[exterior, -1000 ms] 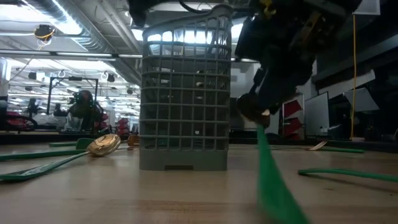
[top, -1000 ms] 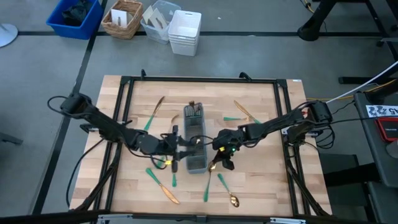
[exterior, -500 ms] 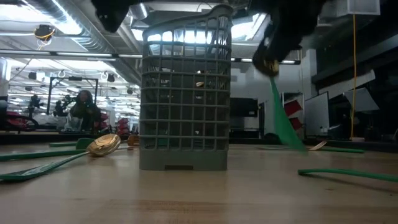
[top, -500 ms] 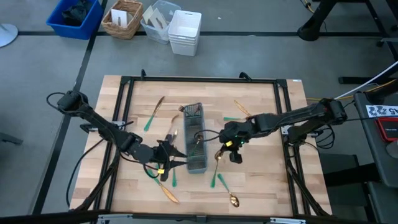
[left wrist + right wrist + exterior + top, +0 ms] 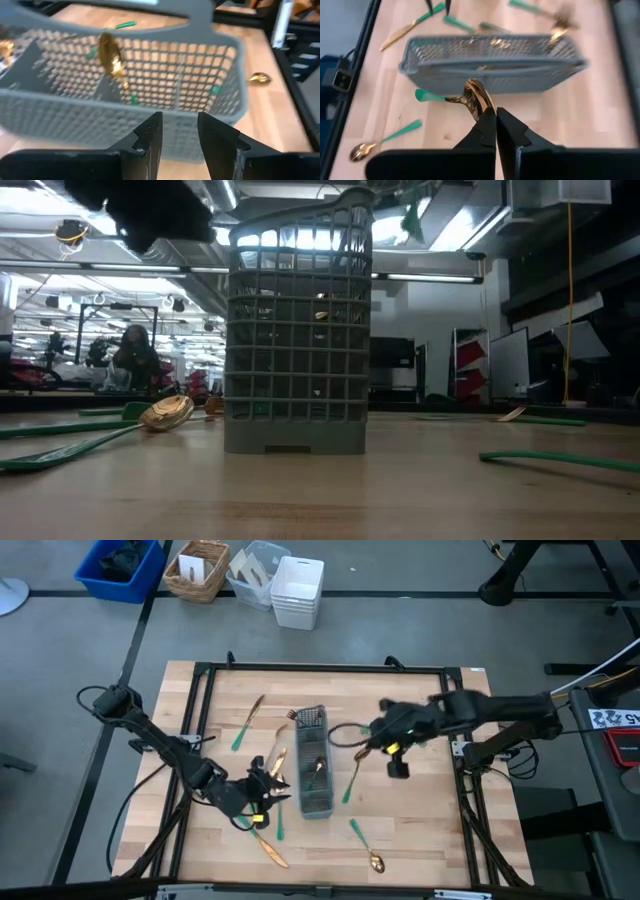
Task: Sort silverware
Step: Put the green spoon into the utensil rack
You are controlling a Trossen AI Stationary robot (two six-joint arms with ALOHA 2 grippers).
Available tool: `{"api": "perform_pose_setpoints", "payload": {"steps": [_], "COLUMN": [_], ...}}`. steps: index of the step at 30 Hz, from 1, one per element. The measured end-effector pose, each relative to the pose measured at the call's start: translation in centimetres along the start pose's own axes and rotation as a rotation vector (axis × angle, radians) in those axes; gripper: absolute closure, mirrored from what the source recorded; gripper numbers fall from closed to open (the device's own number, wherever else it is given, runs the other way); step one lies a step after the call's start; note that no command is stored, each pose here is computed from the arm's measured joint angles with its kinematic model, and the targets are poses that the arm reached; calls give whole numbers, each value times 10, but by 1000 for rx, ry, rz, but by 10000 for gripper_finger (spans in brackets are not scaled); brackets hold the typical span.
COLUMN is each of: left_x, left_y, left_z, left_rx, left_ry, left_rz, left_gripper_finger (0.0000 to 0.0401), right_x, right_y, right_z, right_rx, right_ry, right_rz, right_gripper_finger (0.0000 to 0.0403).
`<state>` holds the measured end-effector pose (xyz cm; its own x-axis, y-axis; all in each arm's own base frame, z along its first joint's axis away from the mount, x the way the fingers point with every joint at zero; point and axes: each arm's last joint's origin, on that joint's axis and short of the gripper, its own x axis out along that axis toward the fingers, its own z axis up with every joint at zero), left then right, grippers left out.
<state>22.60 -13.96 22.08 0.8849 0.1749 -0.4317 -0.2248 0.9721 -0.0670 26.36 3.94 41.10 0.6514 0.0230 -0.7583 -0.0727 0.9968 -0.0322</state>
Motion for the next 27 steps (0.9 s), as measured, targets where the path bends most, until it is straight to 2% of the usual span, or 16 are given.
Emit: {"api": "perform_pose_setpoints", "payload": {"steps": [7, 11, 15, 21, 27], "left_x": [-2, -2, -1, 0, 0], "left_y": [8, 13, 15, 18, 19], "left_z": [-12, -15, -16, -16, -16], "left_rx": [-80, -146, -159, -155, -146], "left_ry": [57, 70, 80, 84, 83], "left_rz": [116, 172, 192, 210, 214], "left_gripper_finger": [285, 285, 285, 285, 285], "right_x": [-52, -59, -45, 6, 50], "right_y": [-7, -8, -6, -1, 3], "right_z": [20, 31, 40, 49, 54], "right_rx": [-36, -131, -239, -395, -486], "right_ry": [-154, -261, -257, -160, -60], "right_rz": [-134, -176, -186, -142, -129], "right_gripper_finger": [401, 401, 401, 401, 401]}}
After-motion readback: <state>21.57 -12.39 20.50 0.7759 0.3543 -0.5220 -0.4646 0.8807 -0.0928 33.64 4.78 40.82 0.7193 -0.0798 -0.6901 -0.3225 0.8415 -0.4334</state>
